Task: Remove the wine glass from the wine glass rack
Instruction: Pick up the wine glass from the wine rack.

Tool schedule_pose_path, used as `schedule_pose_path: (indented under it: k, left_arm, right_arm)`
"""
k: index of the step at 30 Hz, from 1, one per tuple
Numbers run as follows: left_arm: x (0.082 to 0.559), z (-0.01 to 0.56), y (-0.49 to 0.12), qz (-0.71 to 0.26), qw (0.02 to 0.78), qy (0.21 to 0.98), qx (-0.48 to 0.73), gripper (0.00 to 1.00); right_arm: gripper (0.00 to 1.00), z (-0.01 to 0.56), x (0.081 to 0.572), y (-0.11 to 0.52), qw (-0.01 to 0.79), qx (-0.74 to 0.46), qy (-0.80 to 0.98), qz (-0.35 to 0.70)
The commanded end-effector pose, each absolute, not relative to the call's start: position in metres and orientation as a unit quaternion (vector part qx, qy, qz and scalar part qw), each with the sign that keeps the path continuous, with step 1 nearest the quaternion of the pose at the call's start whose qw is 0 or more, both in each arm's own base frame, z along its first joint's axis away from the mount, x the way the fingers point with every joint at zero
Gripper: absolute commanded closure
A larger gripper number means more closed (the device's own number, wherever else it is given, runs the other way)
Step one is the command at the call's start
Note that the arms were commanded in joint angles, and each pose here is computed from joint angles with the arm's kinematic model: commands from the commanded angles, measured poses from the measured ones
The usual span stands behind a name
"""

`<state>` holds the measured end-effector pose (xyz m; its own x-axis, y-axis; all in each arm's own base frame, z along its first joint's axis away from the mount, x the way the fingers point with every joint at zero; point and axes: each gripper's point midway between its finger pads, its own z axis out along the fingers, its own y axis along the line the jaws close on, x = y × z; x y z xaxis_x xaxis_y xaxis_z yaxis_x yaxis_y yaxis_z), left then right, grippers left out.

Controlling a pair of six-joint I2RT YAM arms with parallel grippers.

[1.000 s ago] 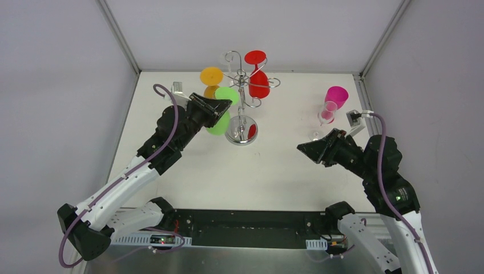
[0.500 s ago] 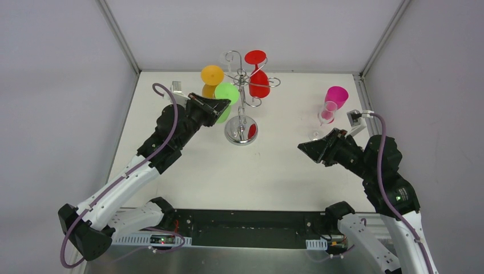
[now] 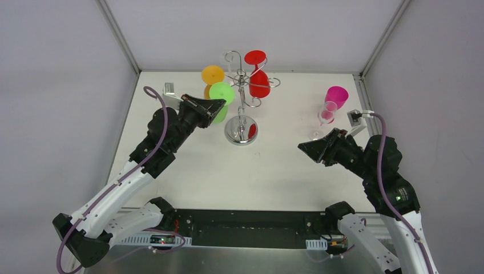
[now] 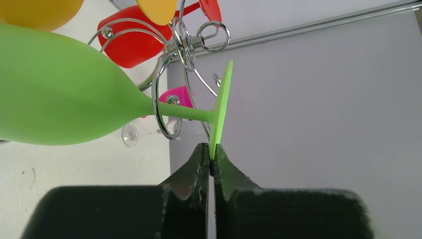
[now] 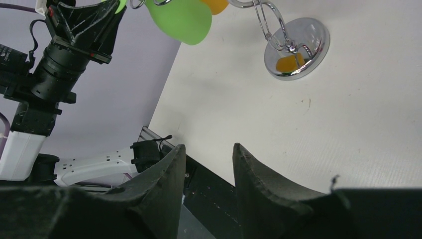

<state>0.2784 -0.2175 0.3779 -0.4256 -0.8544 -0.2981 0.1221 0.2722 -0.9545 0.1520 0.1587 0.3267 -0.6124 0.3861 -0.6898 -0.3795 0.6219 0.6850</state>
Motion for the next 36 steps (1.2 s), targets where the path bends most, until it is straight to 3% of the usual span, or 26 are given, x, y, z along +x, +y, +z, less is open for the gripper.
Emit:
schedule_pose_path:
  k: [1,14,36]
  left_arm:
    - [0.274,0.398,-0.204,-0.547,0.472,0.63,-0.285,1.0]
    - [0.289,0.397,-0.193,-0.547,0.472,0.625,-0.297,1.0]
    - [0.319,0.415,-0.227,-0.597,0.419,0.623,-0.284,1.0]
  right_arm:
    - [0.58,0.327,0.154,0.159,0.448,0.002,0.782,0.434]
    - [0.58,0.323,0.155,0.155,0.453,0.005,0.783,0.426]
    - [0.58,0.312,0.159,0.151,0.457,0.009,0.789,0.41]
